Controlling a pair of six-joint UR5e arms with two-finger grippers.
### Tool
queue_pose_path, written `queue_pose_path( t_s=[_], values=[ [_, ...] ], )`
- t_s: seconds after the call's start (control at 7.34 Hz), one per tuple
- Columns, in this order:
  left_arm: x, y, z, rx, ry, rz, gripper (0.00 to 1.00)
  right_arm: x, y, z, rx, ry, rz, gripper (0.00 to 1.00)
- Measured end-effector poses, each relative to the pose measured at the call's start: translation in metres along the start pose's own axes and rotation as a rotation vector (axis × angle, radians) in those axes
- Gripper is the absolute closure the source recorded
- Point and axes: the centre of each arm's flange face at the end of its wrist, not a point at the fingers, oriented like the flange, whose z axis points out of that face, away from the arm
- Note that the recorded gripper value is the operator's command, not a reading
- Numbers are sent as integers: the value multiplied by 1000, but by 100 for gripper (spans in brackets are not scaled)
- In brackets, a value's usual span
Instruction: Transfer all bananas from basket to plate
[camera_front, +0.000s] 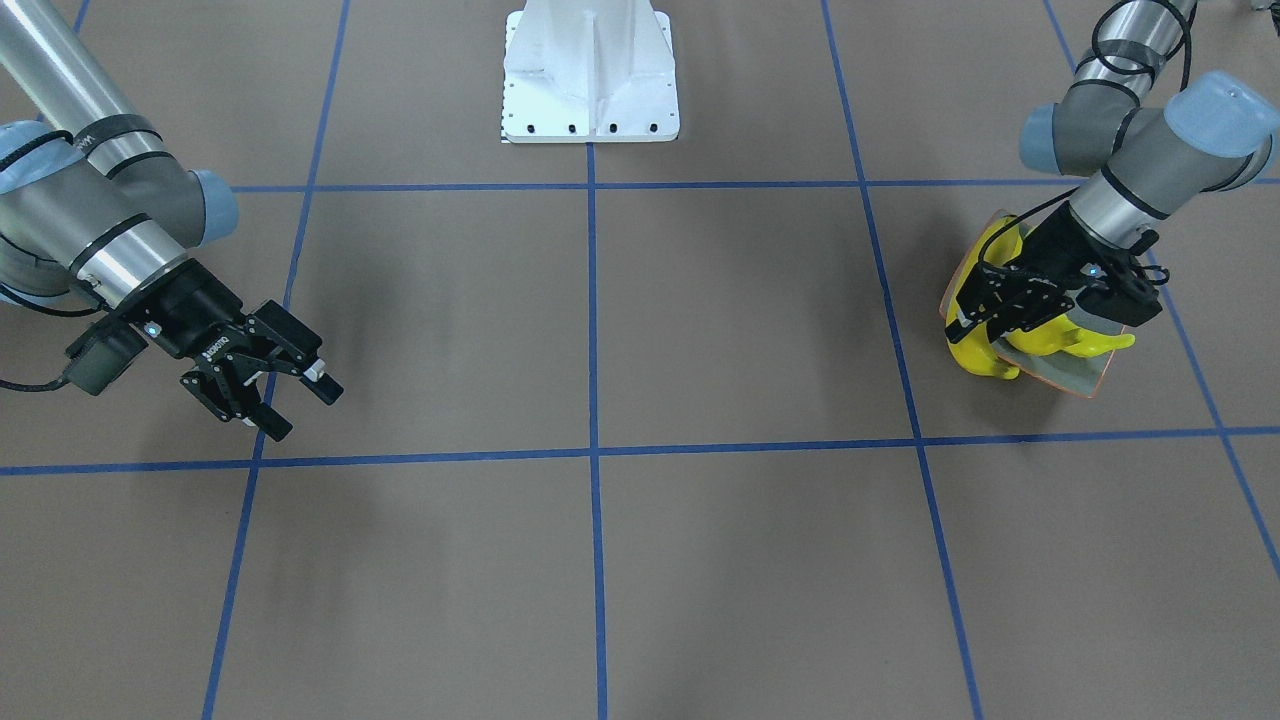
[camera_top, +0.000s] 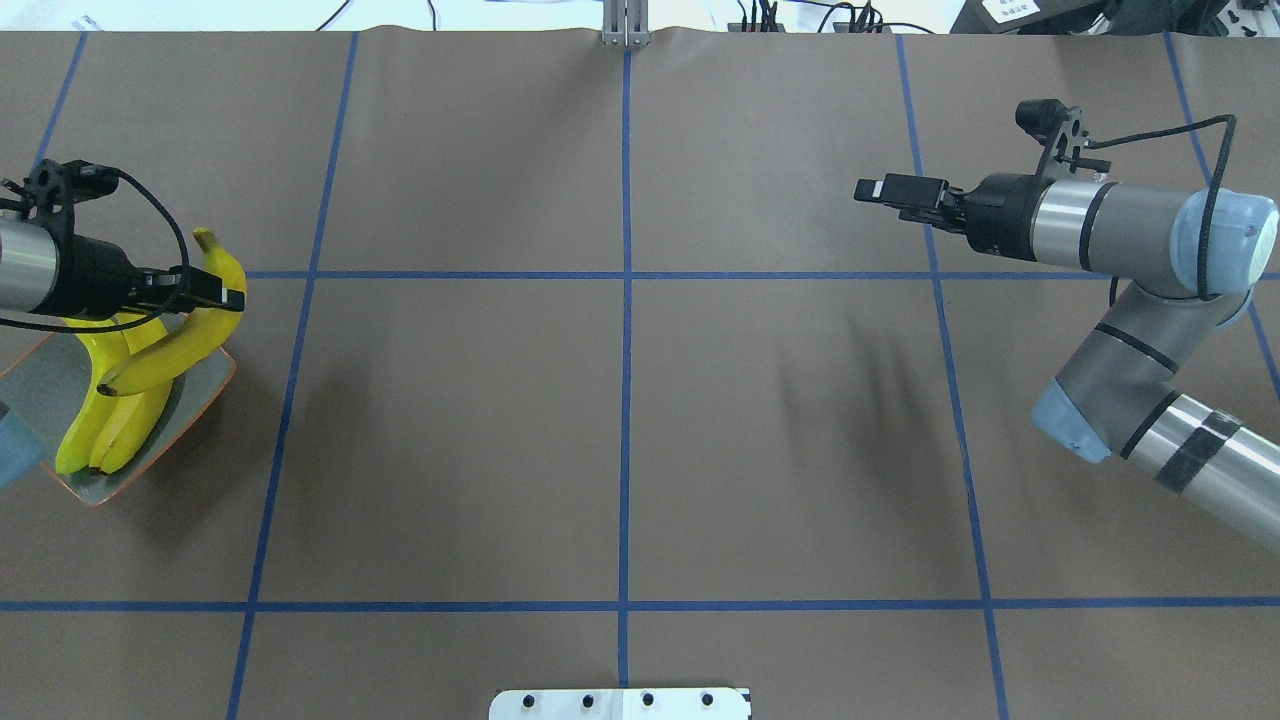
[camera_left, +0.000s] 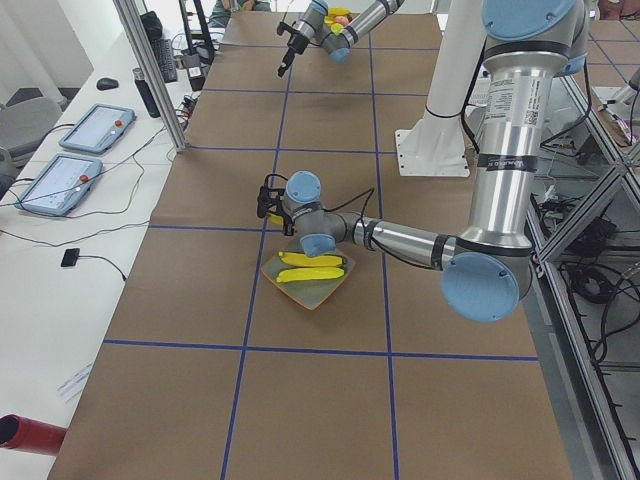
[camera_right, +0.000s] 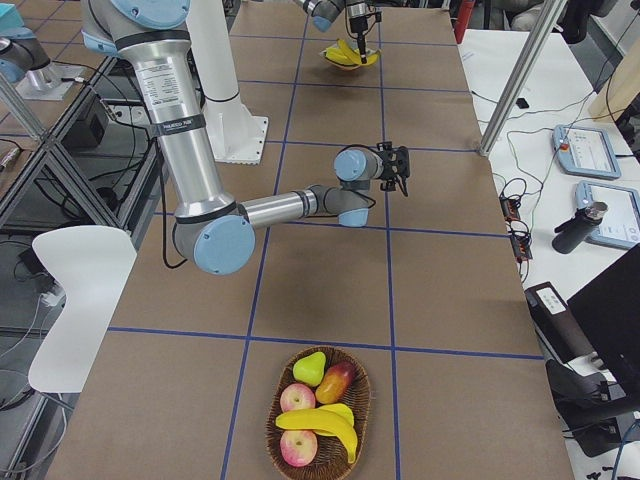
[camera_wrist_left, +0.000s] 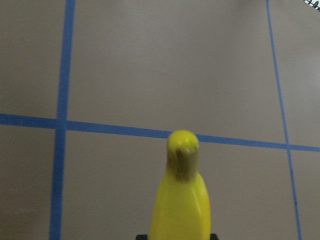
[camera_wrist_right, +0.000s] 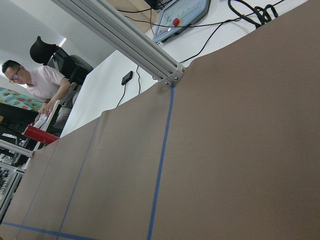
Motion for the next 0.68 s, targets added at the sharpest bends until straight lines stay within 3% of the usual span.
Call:
queue_pose_path(
  t_s=[0.27, 0.68],
  values=[
    [-18, -2, -11, -3, -65, -7, 100, 19, -18, -14, -6, 69, -42, 0],
    [-33, 19, -29, -16, -149, -124, 100, 42, -41, -32, -41, 141, -106, 0]
  ],
)
